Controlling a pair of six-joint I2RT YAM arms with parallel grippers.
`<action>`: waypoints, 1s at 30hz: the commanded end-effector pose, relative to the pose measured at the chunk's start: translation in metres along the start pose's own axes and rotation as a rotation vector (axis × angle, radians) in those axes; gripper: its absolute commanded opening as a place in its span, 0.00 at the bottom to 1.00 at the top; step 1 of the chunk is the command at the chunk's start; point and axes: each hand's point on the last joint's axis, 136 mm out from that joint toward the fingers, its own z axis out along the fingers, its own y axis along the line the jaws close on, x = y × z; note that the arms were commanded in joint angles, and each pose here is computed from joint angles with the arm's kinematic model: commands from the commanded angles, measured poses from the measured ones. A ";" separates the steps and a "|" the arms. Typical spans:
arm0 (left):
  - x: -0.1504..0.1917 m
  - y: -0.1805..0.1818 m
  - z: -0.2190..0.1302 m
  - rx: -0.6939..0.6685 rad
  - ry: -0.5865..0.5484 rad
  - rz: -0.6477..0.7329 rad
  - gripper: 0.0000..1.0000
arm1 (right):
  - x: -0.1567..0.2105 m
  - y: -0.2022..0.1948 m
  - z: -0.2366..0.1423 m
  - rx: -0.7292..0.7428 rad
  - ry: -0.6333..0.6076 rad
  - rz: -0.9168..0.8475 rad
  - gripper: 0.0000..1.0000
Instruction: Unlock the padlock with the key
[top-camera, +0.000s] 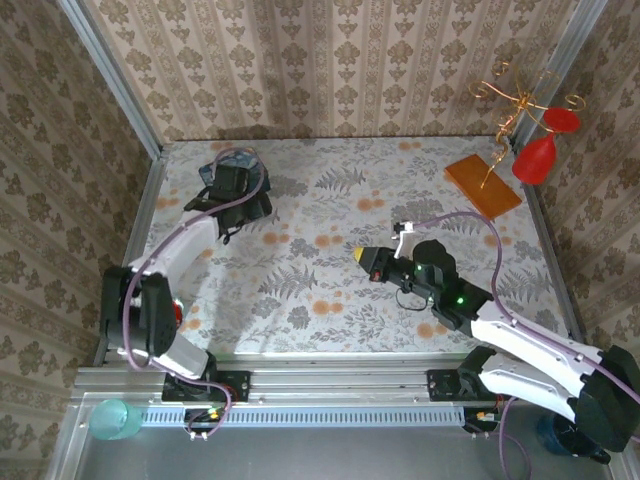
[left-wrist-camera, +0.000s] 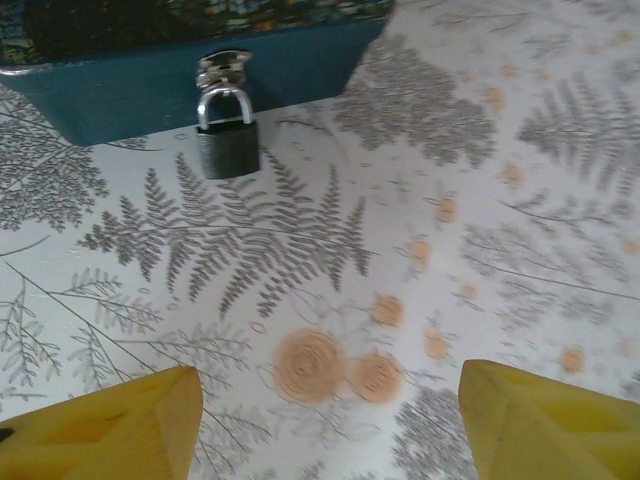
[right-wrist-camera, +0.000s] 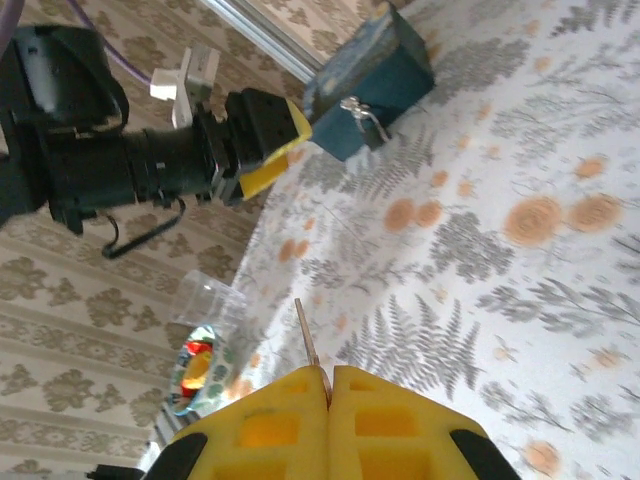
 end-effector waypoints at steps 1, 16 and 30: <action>-0.017 0.007 0.018 -0.069 -0.006 0.026 0.71 | 0.013 -0.016 -0.004 0.050 0.025 -0.036 0.00; -0.038 0.039 0.106 -0.215 -0.008 0.038 0.76 | 0.022 -0.018 -0.002 0.008 0.030 -0.127 0.00; -0.042 0.048 0.139 -0.196 0.012 -0.032 0.69 | 0.021 -0.020 0.005 0.008 0.030 -0.199 0.00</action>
